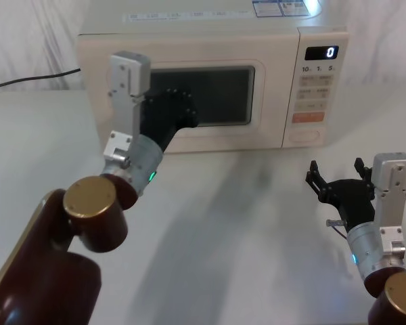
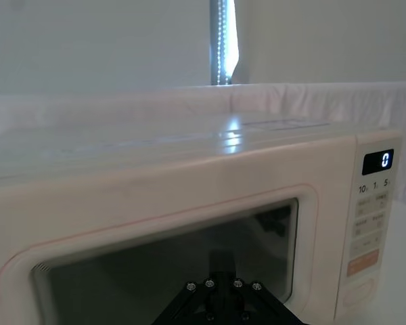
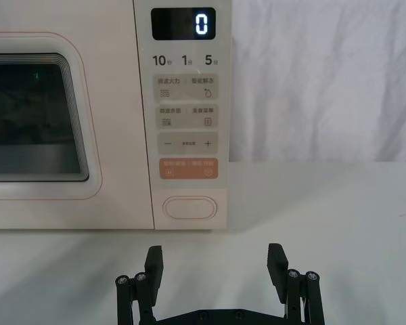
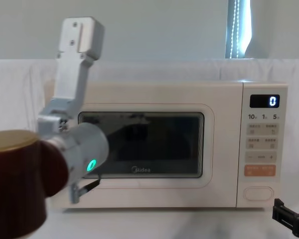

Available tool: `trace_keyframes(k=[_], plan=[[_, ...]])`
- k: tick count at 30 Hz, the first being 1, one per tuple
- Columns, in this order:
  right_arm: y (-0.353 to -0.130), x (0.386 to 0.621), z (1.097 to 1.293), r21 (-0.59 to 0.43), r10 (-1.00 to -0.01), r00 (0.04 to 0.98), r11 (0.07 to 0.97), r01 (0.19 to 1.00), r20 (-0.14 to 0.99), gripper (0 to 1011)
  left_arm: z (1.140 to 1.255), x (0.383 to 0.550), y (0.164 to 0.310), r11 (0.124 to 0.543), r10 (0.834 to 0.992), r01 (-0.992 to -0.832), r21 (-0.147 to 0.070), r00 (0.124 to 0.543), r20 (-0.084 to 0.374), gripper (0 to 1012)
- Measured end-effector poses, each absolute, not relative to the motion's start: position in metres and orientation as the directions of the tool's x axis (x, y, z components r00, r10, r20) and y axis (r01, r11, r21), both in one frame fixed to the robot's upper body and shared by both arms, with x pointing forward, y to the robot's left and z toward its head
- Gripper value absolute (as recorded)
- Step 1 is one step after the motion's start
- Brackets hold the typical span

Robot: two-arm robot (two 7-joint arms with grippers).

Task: Press the button to open the microwave door with one hand; close the microwave door with the other hand.

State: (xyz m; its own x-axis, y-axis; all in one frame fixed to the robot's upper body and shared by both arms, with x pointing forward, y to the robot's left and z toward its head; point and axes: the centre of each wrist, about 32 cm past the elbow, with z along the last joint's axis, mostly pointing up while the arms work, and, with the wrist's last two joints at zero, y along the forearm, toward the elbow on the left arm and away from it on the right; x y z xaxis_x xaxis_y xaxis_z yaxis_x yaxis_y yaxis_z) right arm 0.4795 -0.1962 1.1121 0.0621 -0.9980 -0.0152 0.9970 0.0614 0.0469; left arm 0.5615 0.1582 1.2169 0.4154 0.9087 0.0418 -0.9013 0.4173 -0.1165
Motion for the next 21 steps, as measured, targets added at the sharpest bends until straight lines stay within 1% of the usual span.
trace_keyframes(k=[1, 3, 4, 10, 11, 13, 14, 16, 17, 18, 21], plan=[[-0.196, 0.479, 1.112, 0.047, -0.998, 0.062, 0.061, 0.997, -0.015, 1000, 1.215, 0.558, 0.162, 0.412, 0.911, -0.904, -0.112, 0.411, 0.035, 0], [-0.196, 0.479, 1.112, 0.047, -0.998, 0.062, 0.061, 0.997, -0.015, 1000, 1.213, 0.553, 0.166, 0.405, 0.914, -0.907, -0.111, 0.405, 0.026, 0], [-0.196, 0.479, 1.112, 0.047, -0.998, 0.062, 0.061, 0.997, -0.015, 1000, 1.211, 0.548, 0.17, 0.4, 0.916, -0.91, -0.107, 0.4, 0.018, 0], [-0.196, 0.479, 1.112, 0.047, -0.998, 0.062, 0.061, 0.997, -0.015, 1000, 1.201, 0.531, 0.181, 0.381, 0.924, -0.92, -0.098, 0.383, -0.009, 0], [-0.196, 0.479, 1.112, 0.047, -0.998, 0.062, 0.061, 0.997, -0.015, 1000, 1.198, 0.526, 0.184, 0.37, 0.928, -0.924, -0.095, 0.373, -0.017, 0], [-0.196, 0.479, 1.112, 0.047, -0.998, 0.062, 0.061, 0.997, -0.015, 1000, 1.196, 0.523, 0.186, 0.364, 0.93, -0.927, -0.093, 0.367, -0.022, 0], [-0.196, 0.479, 1.112, 0.047, -0.998, 0.062, 0.061, 0.997, -0.015, 1000, 1.192, 0.517, 0.19, 0.347, 0.936, -0.934, -0.088, 0.351, -0.034, 0], [-0.196, 0.479, 1.112, 0.047, -0.998, 0.062, 0.061, 0.997, -0.015, 1000, 1.189, 0.512, 0.192, 0.336, 0.939, -0.938, -0.086, 0.34, -0.042, 0], [-0.196, 0.479, 1.112, 0.047, -0.998, 0.062, 0.061, 0.997, -0.015, 1000, 1.185, 0.507, 0.195, 0.326, 0.943, -0.942, -0.083, 0.33, -0.048, 0], [-0.196, 0.479, 1.112, 0.047, -0.998, 0.062, 0.061, 0.997, -0.015, 1000, 1.185, 0.507, 0.195, 0.326, 0.943, -0.942, -0.083, 0.33, -0.048, 0], [-0.196, 0.479, 1.112, 0.047, -0.998, 0.062, 0.061, 0.997, -0.015, 1000, 1.178, 0.497, 0.2, 0.301, 0.95, -0.95, -0.085, 0.307, -0.058, 0]])
